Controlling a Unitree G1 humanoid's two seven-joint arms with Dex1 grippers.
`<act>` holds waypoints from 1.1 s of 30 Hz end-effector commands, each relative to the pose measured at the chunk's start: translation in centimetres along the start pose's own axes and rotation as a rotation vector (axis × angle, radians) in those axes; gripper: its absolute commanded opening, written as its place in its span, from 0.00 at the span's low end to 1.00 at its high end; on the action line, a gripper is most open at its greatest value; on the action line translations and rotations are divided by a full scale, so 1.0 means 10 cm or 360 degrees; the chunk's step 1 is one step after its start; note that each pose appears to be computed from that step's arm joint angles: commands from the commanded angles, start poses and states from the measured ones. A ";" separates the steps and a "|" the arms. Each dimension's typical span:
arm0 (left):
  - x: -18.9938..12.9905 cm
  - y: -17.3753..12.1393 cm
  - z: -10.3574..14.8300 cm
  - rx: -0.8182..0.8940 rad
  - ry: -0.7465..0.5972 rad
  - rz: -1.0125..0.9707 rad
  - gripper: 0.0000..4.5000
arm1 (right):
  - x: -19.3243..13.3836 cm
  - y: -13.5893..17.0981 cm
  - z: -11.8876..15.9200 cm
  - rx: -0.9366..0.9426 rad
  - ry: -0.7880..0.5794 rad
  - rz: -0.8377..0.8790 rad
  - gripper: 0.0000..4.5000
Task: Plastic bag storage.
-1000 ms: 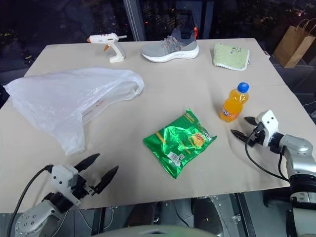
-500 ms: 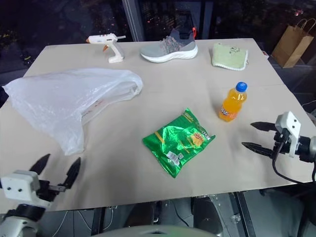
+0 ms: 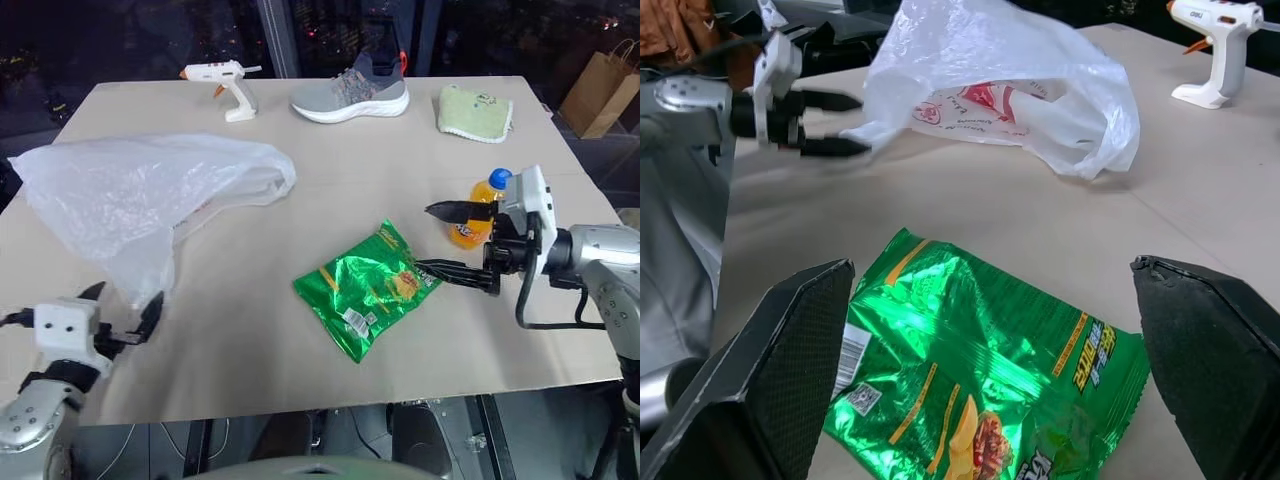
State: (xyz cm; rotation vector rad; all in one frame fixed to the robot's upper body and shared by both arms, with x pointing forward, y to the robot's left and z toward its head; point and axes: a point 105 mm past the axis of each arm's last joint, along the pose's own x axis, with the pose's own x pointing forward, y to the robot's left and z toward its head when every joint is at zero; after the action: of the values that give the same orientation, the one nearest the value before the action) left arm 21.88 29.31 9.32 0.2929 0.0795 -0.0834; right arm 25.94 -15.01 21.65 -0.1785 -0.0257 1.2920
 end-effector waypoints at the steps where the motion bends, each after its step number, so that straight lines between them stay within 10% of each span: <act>1: 0.01 -0.12 0.09 -0.0001 -0.0041 -0.0150 1.00 | -0.01 0.02 0.07 -0.0047 -0.0023 -0.0016 1.00; 13: 0.32 -0.29 0.00 -0.0198 0.0015 -0.0140 1.00 | 0.04 -0.04 0.06 -0.0066 -0.0036 -0.0025 1.00; 24: 0.29 -0.29 0.07 -0.0230 -0.0018 -0.0180 0.00 | 0.09 -0.06 0.05 -0.0058 -0.0049 -0.0005 1.00; 33: 0.14 -0.29 0.79 -0.0761 -0.0436 -0.0434 0.00 | 0.03 -0.30 -0.36 -0.0082 0.0259 -0.0237 1.00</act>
State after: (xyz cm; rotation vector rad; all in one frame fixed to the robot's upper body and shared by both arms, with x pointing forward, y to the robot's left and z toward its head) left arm 24.29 24.84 12.68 -0.1382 -0.0371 -0.2898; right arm 28.74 -15.12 19.14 -0.2431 0.0396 1.1833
